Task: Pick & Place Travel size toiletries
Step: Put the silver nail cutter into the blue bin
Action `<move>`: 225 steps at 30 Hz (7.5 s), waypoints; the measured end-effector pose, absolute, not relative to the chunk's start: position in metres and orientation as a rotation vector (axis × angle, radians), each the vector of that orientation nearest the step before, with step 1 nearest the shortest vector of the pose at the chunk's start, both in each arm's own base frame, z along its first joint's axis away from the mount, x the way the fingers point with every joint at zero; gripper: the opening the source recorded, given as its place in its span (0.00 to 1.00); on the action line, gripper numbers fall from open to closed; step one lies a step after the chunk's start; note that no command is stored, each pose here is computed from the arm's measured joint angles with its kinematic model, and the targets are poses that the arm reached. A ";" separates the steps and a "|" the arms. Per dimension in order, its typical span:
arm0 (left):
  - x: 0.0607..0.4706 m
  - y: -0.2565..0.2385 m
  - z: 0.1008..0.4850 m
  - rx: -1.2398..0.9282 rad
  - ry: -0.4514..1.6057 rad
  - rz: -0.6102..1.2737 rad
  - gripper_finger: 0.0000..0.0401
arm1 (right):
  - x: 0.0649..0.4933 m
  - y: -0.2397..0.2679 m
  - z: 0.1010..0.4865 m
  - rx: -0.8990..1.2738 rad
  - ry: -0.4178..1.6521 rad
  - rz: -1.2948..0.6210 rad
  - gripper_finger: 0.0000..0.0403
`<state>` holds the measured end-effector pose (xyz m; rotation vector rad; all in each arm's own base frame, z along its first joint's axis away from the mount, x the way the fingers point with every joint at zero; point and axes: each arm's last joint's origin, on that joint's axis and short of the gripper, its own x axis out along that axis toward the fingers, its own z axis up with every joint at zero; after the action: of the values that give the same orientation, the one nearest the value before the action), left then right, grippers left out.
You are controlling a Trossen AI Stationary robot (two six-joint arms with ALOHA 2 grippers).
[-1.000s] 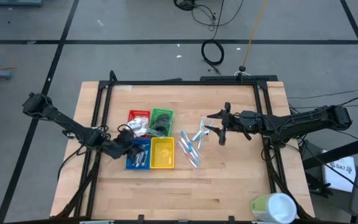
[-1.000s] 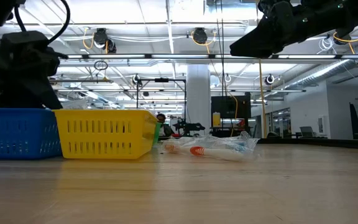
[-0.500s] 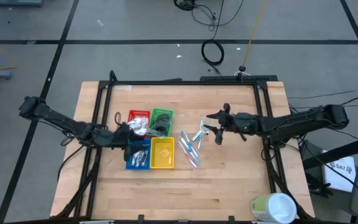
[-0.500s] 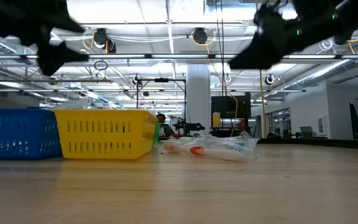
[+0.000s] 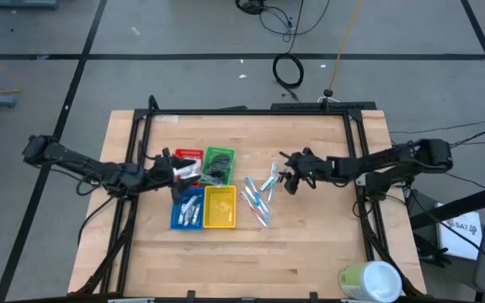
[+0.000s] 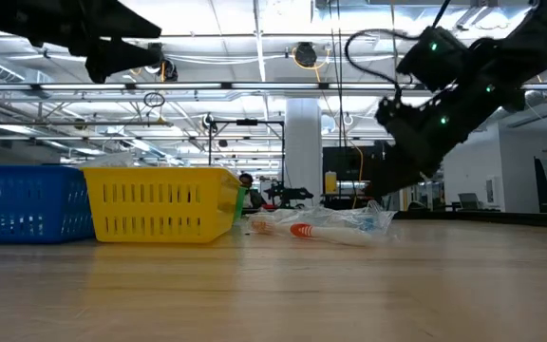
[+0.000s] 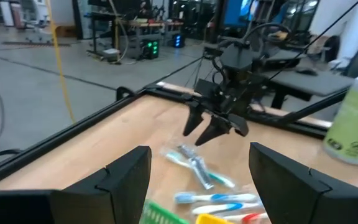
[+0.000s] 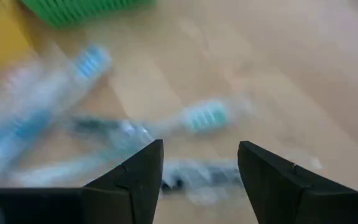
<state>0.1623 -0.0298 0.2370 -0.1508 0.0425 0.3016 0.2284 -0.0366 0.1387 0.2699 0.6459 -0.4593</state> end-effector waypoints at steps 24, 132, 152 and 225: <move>0.163 -0.017 0.228 -0.225 0.102 0.393 0.66 | 0.218 -0.069 0.106 0.310 0.825 -0.701 0.42; 0.162 -0.017 0.225 -0.239 0.129 0.398 0.66 | 0.233 -0.035 0.092 0.254 0.912 -0.566 0.48; 0.162 -0.017 0.225 -0.239 0.128 0.399 0.66 | 0.233 -0.032 0.099 0.144 0.926 -0.414 0.11; 0.353 -0.011 0.212 0.067 -0.107 -0.034 0.63 | 0.302 0.002 0.207 -0.151 -0.364 0.155 0.11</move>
<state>0.3527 -0.0108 0.2124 0.0670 -0.1067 -0.0338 0.3021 0.0019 0.2072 -0.1514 -0.3638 0.1547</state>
